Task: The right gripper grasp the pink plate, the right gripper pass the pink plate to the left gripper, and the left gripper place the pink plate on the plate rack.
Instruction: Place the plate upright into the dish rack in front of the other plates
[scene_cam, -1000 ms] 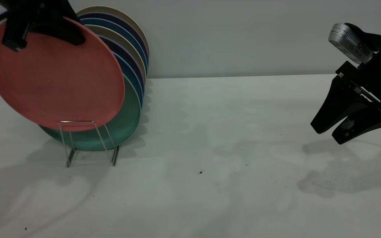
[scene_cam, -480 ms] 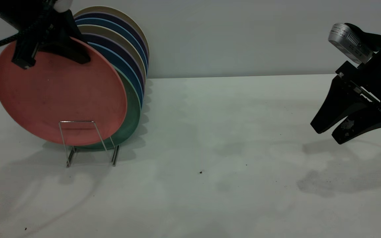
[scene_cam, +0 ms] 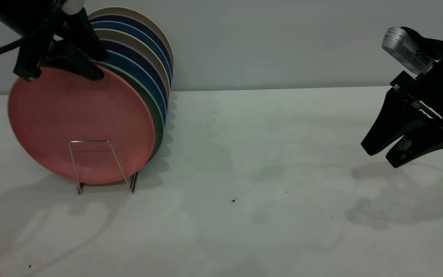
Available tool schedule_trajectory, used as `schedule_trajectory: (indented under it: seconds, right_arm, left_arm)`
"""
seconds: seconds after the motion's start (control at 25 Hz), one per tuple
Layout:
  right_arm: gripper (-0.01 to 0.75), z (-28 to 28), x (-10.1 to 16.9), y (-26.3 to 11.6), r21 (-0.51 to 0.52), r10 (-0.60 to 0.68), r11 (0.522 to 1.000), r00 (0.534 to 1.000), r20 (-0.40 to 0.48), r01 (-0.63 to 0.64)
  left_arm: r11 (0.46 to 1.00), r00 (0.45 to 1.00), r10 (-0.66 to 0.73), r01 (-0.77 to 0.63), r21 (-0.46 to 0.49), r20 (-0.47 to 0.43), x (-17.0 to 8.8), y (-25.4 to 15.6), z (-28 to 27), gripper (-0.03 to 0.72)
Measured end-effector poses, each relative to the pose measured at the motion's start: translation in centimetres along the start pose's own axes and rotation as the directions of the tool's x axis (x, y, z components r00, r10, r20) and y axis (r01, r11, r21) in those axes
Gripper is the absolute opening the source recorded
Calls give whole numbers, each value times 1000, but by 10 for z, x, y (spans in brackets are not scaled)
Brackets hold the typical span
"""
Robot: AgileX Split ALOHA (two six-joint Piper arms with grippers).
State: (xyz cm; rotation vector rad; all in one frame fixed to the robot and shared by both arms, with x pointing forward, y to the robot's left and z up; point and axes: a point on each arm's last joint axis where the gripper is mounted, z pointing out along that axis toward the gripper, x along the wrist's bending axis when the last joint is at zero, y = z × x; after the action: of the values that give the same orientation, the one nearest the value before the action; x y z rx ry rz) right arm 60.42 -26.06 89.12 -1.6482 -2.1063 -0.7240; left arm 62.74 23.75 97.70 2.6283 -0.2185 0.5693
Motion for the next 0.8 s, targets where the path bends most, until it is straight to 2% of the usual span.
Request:
schedule_trajectory:
  seconds: [0.16,0.8]
  right_arm:
    - [564,0,0,0,1,-1,1000,1000,-1,1]
    - [564,0,0,0,3,-1,1000,1000,-4,1]
  left_arm:
    - [1000,1000,0,0,-4,8,-1,0,0,408]
    - [1000,1000,14,-14,-22,-5,0,19,-36,416]
